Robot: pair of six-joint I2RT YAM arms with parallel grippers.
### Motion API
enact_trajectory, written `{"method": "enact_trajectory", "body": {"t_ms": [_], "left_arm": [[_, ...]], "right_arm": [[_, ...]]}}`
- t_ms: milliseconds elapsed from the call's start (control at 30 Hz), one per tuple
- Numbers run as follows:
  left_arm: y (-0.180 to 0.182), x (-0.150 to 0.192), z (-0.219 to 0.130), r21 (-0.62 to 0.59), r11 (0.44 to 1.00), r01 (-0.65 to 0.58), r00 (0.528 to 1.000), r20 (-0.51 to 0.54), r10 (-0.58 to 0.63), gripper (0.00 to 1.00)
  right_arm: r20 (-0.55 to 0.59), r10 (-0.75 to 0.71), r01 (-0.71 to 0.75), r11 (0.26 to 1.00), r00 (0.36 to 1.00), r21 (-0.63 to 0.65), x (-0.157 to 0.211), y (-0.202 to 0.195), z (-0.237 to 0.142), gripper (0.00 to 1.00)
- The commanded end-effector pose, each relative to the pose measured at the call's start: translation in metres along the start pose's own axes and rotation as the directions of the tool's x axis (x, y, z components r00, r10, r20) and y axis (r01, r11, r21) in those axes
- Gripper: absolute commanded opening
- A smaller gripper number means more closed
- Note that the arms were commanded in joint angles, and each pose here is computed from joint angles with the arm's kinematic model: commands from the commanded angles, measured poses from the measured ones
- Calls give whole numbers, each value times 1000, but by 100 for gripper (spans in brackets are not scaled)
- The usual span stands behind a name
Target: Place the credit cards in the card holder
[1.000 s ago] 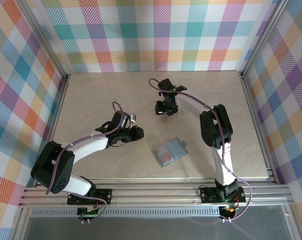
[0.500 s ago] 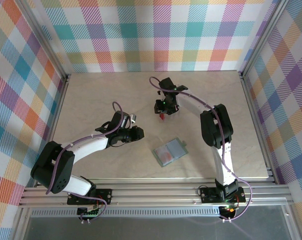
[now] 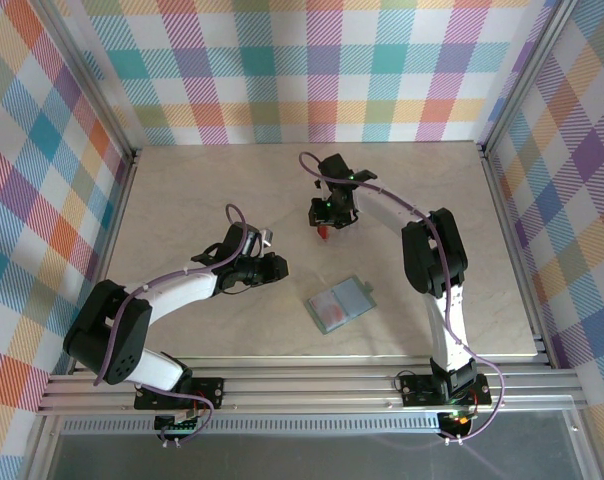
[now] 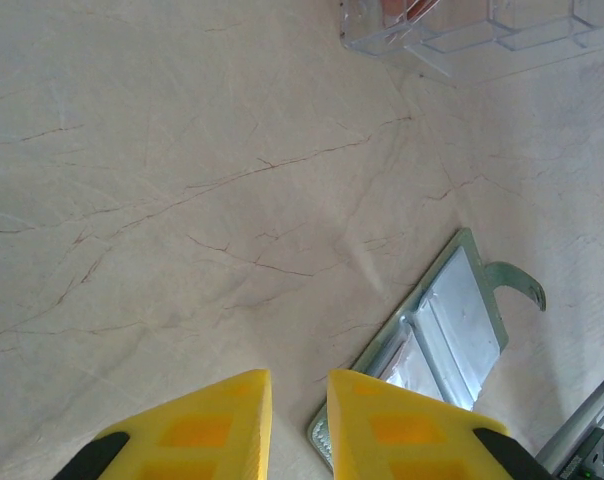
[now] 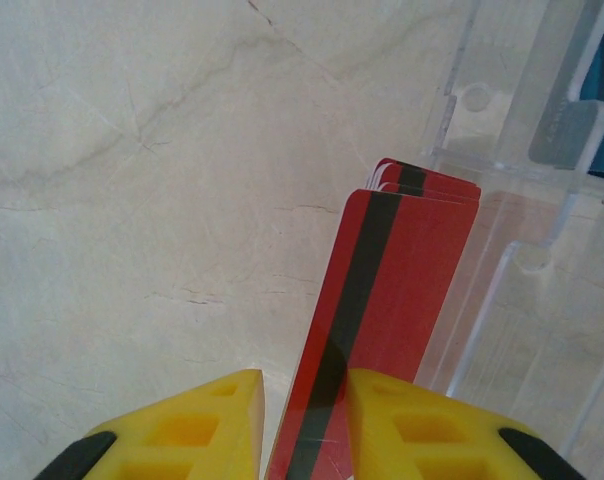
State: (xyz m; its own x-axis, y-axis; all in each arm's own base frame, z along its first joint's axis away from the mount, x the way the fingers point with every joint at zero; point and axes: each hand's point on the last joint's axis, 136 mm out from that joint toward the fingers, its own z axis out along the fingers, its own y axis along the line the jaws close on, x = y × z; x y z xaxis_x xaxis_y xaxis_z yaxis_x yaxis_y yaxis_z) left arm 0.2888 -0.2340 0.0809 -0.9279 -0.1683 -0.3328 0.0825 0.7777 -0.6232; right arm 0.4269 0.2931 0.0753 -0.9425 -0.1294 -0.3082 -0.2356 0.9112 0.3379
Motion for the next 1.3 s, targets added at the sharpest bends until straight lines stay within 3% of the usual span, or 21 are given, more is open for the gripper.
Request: {"method": "enact_trajectory", "body": {"t_ms": [0, 933, 1267], "left_arm": [[-2, -3, 2, 23, 1000, 4, 1000, 2, -4, 22], [0, -1, 6, 21, 1000, 12, 1000, -14, -11, 21], [-6, 2, 12, 61, 998, 15, 999, -47, -12, 21]], "right_arm": [[34, -9, 11, 999, 999, -40, -6, 9, -21, 28], [82, 13, -15, 1000, 997, 21, -3, -1, -52, 10], [231, 31, -61, 991, 972, 121, 0, -22, -94, 0]]}}
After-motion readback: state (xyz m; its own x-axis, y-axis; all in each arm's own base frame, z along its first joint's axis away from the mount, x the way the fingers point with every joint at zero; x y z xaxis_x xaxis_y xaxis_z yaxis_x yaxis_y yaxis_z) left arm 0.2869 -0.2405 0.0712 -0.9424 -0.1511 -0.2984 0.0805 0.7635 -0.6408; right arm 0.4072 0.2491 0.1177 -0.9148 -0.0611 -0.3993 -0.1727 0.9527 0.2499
